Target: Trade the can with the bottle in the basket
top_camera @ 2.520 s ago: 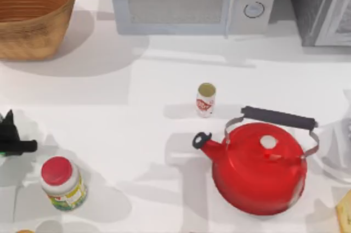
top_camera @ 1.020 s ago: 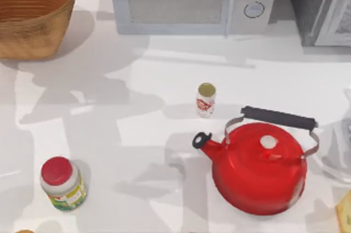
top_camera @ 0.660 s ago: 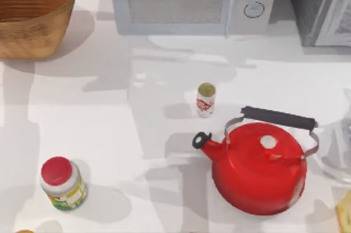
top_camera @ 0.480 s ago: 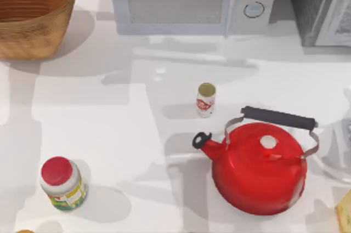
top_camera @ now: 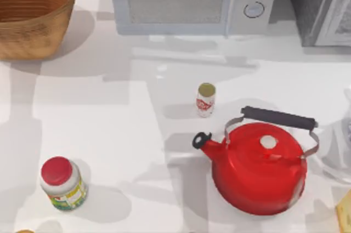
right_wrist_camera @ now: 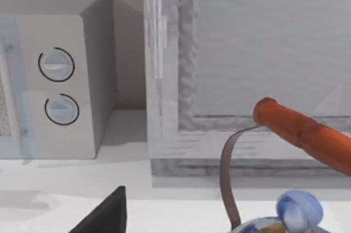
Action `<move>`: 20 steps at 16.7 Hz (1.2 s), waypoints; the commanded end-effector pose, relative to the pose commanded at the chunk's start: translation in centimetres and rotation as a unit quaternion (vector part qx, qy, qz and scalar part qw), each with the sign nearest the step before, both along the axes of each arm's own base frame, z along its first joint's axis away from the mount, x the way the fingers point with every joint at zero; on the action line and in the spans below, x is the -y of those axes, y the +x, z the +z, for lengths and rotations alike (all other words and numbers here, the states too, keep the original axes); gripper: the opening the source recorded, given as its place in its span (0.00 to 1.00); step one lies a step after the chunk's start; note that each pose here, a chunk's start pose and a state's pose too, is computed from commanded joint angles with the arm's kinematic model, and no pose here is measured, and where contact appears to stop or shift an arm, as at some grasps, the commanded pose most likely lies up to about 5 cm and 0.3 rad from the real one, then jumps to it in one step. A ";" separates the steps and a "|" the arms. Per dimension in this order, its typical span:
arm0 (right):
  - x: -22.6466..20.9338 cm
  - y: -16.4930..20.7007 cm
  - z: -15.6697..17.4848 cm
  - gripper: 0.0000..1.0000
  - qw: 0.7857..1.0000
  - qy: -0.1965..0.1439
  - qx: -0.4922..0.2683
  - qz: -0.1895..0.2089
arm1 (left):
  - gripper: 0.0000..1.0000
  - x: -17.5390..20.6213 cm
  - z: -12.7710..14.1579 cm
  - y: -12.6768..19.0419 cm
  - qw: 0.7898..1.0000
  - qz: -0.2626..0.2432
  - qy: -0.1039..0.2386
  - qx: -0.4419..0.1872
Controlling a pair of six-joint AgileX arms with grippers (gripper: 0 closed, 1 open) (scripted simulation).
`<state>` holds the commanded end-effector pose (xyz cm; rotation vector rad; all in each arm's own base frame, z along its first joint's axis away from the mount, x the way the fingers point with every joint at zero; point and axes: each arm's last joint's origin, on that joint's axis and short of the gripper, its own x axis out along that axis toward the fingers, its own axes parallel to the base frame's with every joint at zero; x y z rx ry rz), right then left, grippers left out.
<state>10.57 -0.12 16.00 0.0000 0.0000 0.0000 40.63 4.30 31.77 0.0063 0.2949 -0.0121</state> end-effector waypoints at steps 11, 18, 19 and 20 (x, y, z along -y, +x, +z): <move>0.0 0.0 0.0 1.00 1.000 0.000 0.000 0.000 | 0.00 0.2 -4.2 4.4 1.000 -0.003 -0.001 -0.001; 0.0 0.0 0.0 1.00 1.000 0.000 0.000 0.000 | 0.53 0.2 -4.2 4.4 1.000 -0.003 -0.001 -0.001; 0.0 0.0 0.0 1.00 1.000 0.000 0.000 0.000 | 0.60 0.2 -4.2 4.4 1.000 -0.003 -0.001 -0.001; 0.0 0.0 0.0 1.00 1.000 0.000 0.000 0.000 | 0.68 0.2 -4.2 4.4 1.000 -0.003 -0.001 -0.001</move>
